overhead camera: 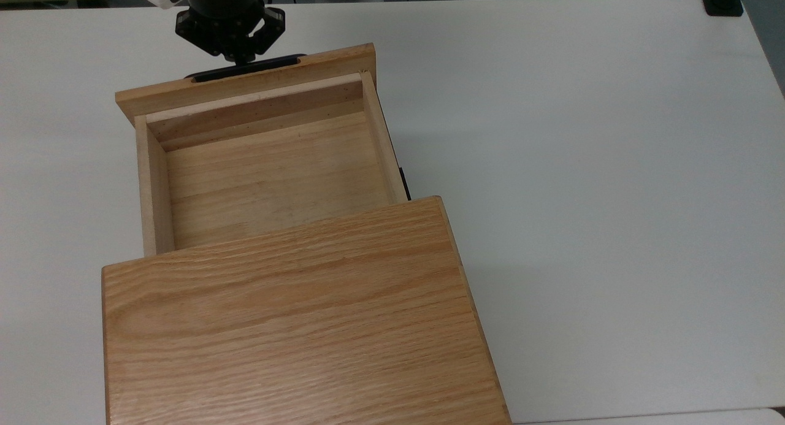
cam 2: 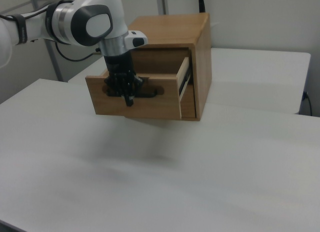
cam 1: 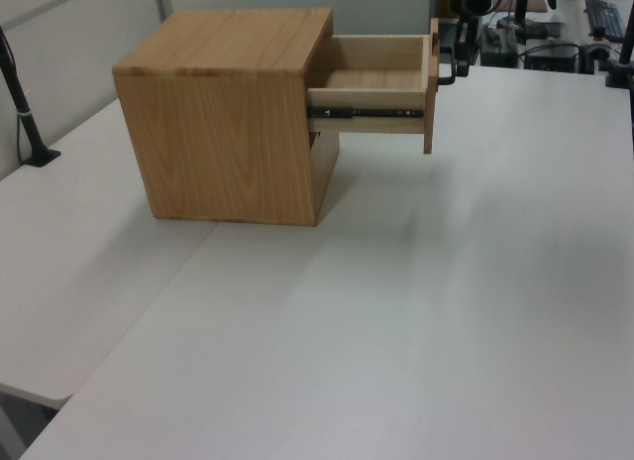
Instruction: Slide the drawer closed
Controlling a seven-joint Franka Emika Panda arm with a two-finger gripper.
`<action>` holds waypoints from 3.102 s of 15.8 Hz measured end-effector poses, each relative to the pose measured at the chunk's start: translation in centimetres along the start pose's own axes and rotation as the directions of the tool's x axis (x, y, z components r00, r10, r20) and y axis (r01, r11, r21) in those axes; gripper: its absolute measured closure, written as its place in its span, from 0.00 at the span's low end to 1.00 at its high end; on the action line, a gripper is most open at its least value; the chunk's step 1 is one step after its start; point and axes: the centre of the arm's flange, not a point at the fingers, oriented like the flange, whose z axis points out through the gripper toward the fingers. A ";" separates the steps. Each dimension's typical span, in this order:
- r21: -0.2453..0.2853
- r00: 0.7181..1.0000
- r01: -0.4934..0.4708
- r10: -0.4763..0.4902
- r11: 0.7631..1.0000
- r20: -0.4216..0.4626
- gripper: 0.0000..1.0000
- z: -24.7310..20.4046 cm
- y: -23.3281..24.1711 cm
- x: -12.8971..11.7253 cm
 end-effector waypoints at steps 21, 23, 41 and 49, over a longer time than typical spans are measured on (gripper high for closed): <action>-0.047 0.953 -0.040 0.024 0.998 -0.303 1.00 0.8 -5.8 12.2; -0.073 0.937 -0.056 0.027 0.996 -0.348 1.00 0.8 -6.2 13.0; -0.137 0.971 -0.156 0.126 0.978 -0.204 1.00 -0.9 -6.9 9.6; 0.047 0.971 -0.235 0.236 0.971 -0.040 1.00 -7.5 -5.3 -0.8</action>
